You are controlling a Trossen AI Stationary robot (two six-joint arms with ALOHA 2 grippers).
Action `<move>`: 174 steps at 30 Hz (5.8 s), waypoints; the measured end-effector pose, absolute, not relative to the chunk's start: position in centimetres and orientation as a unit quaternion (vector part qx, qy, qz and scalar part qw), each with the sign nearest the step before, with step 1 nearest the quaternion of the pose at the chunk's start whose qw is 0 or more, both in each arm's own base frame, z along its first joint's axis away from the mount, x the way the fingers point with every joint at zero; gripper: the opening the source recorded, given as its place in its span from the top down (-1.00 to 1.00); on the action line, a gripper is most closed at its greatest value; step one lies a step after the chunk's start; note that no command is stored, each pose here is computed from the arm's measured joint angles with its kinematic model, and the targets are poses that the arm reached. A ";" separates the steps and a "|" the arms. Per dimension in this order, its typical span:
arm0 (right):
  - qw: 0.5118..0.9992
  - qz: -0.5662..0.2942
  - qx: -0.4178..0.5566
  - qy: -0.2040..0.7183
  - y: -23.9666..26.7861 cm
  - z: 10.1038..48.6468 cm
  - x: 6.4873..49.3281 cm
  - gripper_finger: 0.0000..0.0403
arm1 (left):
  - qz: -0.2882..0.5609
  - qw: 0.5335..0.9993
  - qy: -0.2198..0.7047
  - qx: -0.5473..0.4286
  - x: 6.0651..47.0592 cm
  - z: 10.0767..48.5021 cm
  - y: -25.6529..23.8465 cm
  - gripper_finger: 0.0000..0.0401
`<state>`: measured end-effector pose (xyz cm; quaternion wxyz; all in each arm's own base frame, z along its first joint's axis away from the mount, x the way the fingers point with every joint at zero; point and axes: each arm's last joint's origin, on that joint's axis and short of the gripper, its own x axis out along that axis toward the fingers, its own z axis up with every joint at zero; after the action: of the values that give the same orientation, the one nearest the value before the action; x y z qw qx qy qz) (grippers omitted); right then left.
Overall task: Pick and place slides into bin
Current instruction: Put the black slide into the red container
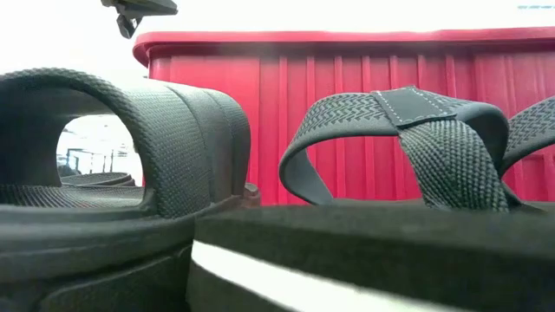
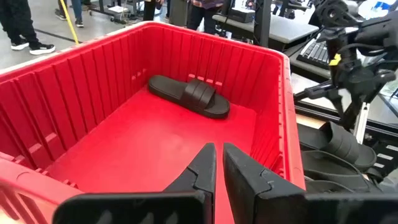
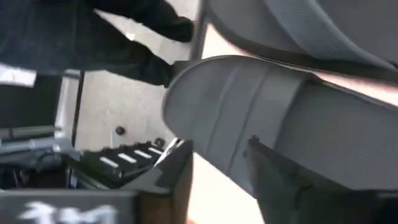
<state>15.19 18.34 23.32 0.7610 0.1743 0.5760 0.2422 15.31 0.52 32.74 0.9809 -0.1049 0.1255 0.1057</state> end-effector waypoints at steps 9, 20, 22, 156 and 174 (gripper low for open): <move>0.772 0.231 0.210 0.554 17.4 21.2 16.1 -0.20 | 0.104 0.981 0.126 -0.102 15.3 32.7 0.5 0.87; 0.756 0.186 0.249 0.576 16.3 17.8 15.3 -0.22 | 0.087 0.982 0.129 -0.104 15.3 32.7 0.4 0.87; 0.758 0.194 0.262 0.565 16.4 17.5 15.3 -0.22 | 0.079 0.983 0.130 -0.105 15.3 32.7 0.4 0.87; 0.791 0.271 0.117 0.536 -20.3 21.8 23.7 0.99 | 0.152 0.977 0.121 -0.084 15.2 32.8 0.8 0.87; 0.766 0.244 0.145 0.577 -22.1 19.1 23.6 0.99 | 0.154 0.976 0.137 -0.069 15.2 32.5 0.8 0.87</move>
<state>23.64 -22.08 19.14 0.7656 0.1453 0.5772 0.2442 15.15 0.81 32.48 0.9760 -0.0685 0.1374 0.1543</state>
